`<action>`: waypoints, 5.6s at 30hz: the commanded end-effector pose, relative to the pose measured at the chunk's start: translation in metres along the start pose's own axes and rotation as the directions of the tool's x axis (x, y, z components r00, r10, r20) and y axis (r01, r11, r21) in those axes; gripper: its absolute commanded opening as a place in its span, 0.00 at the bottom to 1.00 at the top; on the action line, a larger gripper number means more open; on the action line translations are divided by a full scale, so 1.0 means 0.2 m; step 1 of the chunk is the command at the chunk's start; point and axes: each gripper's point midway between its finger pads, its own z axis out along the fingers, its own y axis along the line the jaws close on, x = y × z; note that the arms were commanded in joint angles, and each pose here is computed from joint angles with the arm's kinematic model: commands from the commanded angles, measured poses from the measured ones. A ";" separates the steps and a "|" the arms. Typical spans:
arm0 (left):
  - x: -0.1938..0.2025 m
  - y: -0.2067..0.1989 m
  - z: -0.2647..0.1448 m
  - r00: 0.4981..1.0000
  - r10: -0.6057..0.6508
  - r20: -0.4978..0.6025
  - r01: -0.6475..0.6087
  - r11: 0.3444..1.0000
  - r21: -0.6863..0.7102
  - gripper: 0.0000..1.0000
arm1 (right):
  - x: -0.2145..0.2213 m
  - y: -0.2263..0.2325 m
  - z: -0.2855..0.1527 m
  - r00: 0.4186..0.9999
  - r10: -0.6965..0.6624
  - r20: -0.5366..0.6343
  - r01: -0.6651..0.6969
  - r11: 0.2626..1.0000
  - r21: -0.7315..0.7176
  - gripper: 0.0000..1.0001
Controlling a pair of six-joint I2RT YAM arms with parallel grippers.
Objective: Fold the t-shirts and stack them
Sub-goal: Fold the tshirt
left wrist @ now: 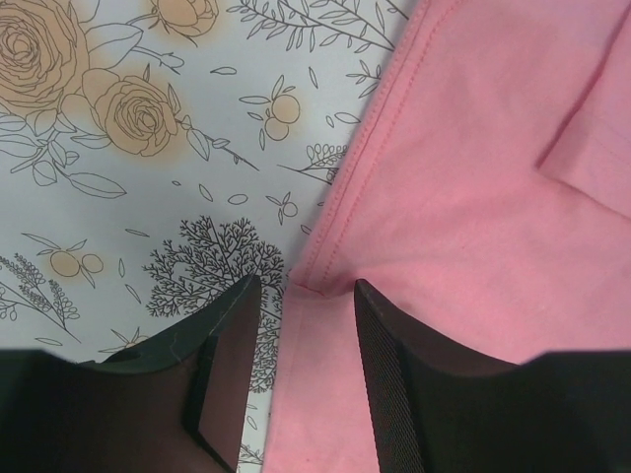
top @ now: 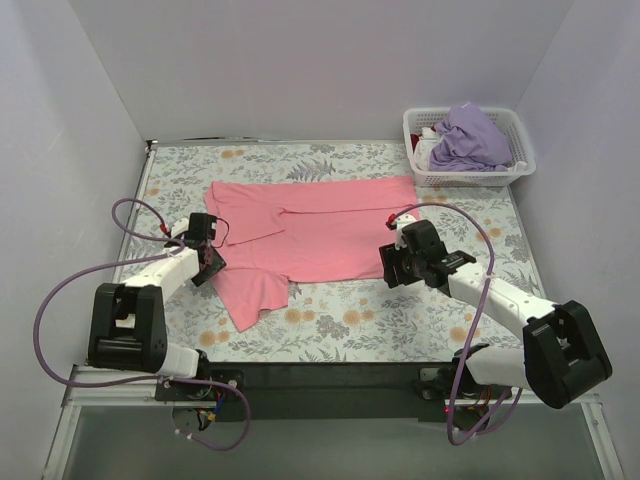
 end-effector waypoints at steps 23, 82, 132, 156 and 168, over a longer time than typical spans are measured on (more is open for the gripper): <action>0.00 -0.02 0.02 0.999 0.049 -0.014 -0.049 0.999 0.016 0.08 | 0.04 -0.29 -0.14 0.985 0.165 0.046 -0.171 0.938 0.302 0.74; 0.03 0.04 -0.15 1.000 -0.029 -0.010 0.029 0.998 0.059 0.00 | 0.25 -0.51 -0.10 0.886 0.456 -0.081 -0.404 0.847 0.346 0.01; -0.43 -0.27 0.13 0.998 -0.057 -0.003 0.057 0.998 -0.016 0.01 | -0.44 -0.81 0.20 0.878 0.477 0.031 -0.464 0.836 0.293 0.01; -0.39 -0.20 -0.15 0.995 -0.050 0.087 0.042 0.995 0.095 0.69 | -0.41 -0.68 0.02 0.911 0.405 0.074 -0.411 0.882 0.232 0.74; 0.17 -0.21 -0.29 0.993 0.120 -0.019 -0.115 0.981 0.154 0.64 | -0.19 -0.31 -0.13 0.940 0.329 0.086 -0.334 0.941 0.051 0.74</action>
